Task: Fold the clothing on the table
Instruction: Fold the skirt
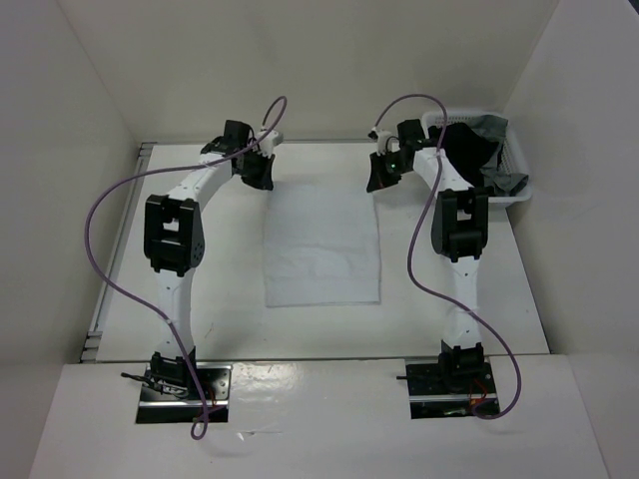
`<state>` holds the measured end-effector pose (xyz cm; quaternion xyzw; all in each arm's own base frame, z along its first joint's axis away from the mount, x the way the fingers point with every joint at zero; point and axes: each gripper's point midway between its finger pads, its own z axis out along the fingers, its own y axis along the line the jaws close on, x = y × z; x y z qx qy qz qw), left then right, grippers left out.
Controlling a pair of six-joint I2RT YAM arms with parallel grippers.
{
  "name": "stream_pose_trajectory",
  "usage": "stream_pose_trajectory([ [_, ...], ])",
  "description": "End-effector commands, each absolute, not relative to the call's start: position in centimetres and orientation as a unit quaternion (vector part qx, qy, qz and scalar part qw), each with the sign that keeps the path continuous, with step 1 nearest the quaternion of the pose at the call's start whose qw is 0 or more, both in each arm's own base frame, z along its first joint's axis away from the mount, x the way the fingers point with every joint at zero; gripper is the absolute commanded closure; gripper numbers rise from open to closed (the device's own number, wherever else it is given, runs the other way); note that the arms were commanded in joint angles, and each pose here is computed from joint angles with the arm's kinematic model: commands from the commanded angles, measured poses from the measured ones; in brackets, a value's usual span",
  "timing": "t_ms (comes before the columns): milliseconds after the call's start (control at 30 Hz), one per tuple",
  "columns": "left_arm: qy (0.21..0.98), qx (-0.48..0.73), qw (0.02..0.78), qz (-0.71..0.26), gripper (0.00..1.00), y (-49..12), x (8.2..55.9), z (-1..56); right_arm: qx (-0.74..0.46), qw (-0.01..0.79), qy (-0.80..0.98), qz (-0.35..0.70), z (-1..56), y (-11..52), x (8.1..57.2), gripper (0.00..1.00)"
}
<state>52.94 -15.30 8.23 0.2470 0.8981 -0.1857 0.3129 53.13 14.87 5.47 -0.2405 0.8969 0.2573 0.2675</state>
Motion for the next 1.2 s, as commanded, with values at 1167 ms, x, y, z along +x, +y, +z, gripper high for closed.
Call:
stream_pose_trajectory([
  [1167,0.839,0.336,0.345,-0.252,1.00,-13.1,43.0,18.3,-0.447,0.252,0.808,0.289,17.9,15.1,36.3,0.93],
])
